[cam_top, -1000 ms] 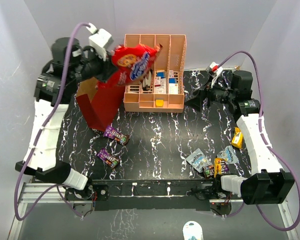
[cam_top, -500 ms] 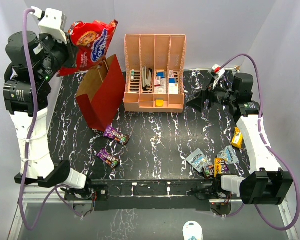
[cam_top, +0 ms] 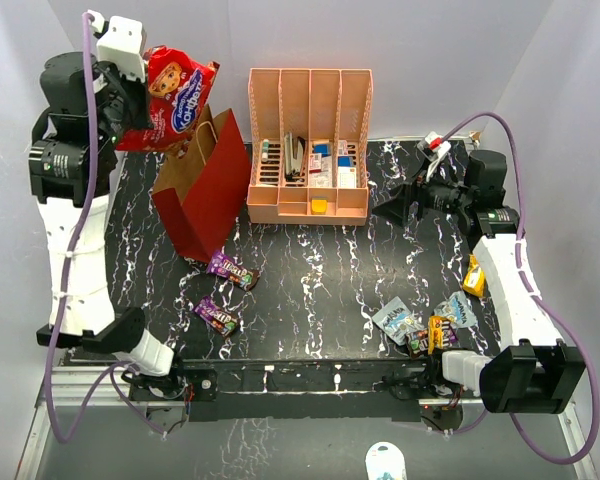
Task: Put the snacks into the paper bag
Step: Place the snack in the paper bag.
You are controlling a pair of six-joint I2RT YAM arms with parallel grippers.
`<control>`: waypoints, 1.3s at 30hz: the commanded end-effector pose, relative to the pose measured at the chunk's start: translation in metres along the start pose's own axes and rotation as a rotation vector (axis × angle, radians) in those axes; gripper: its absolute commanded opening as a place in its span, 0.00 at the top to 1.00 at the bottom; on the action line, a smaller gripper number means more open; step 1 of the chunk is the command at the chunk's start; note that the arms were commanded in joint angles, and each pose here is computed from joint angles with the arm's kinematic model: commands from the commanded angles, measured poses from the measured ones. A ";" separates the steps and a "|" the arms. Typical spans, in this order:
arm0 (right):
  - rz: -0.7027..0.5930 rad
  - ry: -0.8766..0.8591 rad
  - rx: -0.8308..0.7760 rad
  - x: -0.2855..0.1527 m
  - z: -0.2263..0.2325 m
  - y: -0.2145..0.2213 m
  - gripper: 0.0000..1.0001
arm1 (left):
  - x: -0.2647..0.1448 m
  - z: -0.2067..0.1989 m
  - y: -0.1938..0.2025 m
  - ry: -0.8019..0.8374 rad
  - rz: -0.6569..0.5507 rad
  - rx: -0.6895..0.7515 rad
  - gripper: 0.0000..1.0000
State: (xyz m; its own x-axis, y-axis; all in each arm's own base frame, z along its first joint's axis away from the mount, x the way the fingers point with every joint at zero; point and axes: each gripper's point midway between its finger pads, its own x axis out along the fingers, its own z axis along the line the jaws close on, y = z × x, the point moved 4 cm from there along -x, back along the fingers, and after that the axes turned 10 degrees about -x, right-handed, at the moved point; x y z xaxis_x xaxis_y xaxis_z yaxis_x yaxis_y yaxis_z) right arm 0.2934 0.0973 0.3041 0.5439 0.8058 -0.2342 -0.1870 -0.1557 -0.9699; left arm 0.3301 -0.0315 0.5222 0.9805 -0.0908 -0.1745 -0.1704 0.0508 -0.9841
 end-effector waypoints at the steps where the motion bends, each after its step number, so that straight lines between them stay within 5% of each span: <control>1: -0.051 0.006 -0.065 -0.005 0.002 -0.015 0.18 | 0.000 0.013 -0.044 -0.076 -0.193 0.022 1.00; 39: -0.049 0.004 -0.068 -0.005 0.005 -0.007 0.18 | 0.100 0.005 0.115 -0.049 0.355 0.089 1.00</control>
State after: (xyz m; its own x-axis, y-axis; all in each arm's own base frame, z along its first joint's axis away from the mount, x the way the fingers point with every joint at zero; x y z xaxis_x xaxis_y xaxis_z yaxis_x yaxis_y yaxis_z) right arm 0.2884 0.0973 0.2999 0.5461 0.8053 -0.2307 -0.1802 -0.1561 -0.9712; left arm 0.3969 -0.0310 0.3712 0.8049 -0.0105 -0.5934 -0.5836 0.1674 -0.7946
